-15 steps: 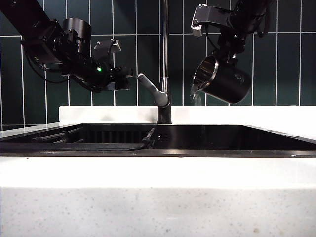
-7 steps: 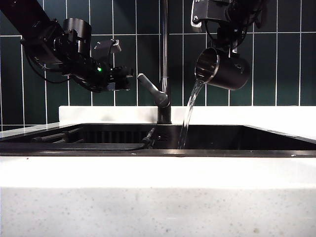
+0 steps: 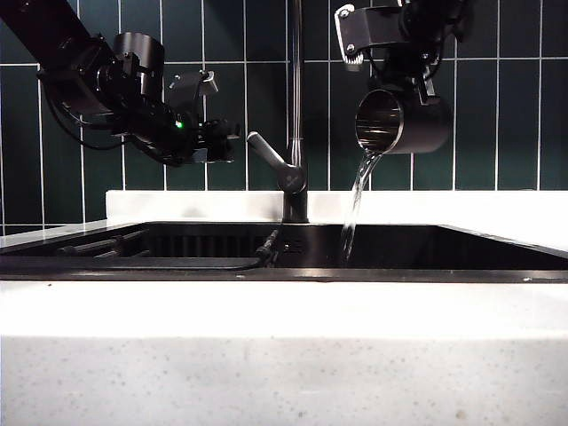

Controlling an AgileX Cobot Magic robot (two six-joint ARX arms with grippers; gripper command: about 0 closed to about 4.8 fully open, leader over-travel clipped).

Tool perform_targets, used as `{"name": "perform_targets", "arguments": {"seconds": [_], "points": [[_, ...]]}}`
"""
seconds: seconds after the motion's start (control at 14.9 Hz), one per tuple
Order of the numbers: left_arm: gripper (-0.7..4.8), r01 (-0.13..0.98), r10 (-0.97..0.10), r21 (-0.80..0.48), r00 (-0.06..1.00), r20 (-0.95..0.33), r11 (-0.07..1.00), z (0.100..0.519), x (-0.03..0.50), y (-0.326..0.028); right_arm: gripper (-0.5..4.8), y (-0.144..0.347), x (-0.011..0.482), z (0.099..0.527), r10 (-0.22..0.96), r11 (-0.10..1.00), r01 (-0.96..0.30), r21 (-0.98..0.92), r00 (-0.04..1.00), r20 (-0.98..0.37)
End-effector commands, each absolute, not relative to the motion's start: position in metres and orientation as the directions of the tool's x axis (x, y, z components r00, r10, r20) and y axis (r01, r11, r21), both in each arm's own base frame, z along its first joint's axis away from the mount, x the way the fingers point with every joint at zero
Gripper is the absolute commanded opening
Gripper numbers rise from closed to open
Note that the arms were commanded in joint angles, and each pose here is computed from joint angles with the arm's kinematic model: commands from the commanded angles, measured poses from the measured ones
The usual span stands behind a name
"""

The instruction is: Pick up the mug next to the sink, go to the faucet to get some water, pour the water into the sink, and finally put the mug back to its place.

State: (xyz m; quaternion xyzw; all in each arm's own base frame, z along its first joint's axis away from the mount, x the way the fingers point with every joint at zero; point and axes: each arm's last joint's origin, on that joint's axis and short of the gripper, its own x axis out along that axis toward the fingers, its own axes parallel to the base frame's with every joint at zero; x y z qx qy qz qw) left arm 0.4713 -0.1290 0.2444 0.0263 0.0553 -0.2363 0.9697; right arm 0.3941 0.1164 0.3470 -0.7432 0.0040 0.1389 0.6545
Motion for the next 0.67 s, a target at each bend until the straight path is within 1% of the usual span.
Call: {"name": "perform_targets", "arguments": {"seconds": [0.07, 0.13, 0.34, 0.47, 0.67], "points": [[2.09, 0.466, -0.461, 0.027, 0.881, -0.107, 0.885, 0.249, 0.471, -0.130, 0.08, 0.123, 0.391, 0.362, 0.221, -0.169, -0.078, -0.983, 0.969, -0.115], [2.09, 0.468, -0.463, 0.026, 0.880, -0.107, 0.883, 0.249, 0.470, -0.130, 0.08, 0.129, 0.389, 0.362, 0.232, -0.216, -0.067, -0.974, 0.966, -0.118], [2.09, 0.472, -0.467, 0.025, 0.878, -0.109, 0.881, 0.248, 0.470, -0.130, 0.08, 0.137, 0.386, 0.362, 0.252, -0.280, -0.042, -0.959, 0.961, -0.115], [2.09, 0.472, -0.468, 0.017, 0.877, -0.111, 0.881, 0.248, 0.470, -0.130, -0.01, 0.143, 0.384, 0.365, 0.272, -0.291, -0.007, -0.957, 0.958, -0.090], [2.09, 0.472, -0.467, 0.016, 0.877, -0.114, 0.881, 0.248, 0.470, -0.130, -0.01, 0.147, 0.382, 0.366, 0.284, -0.305, 0.005, -0.952, 0.955, -0.085]]}}
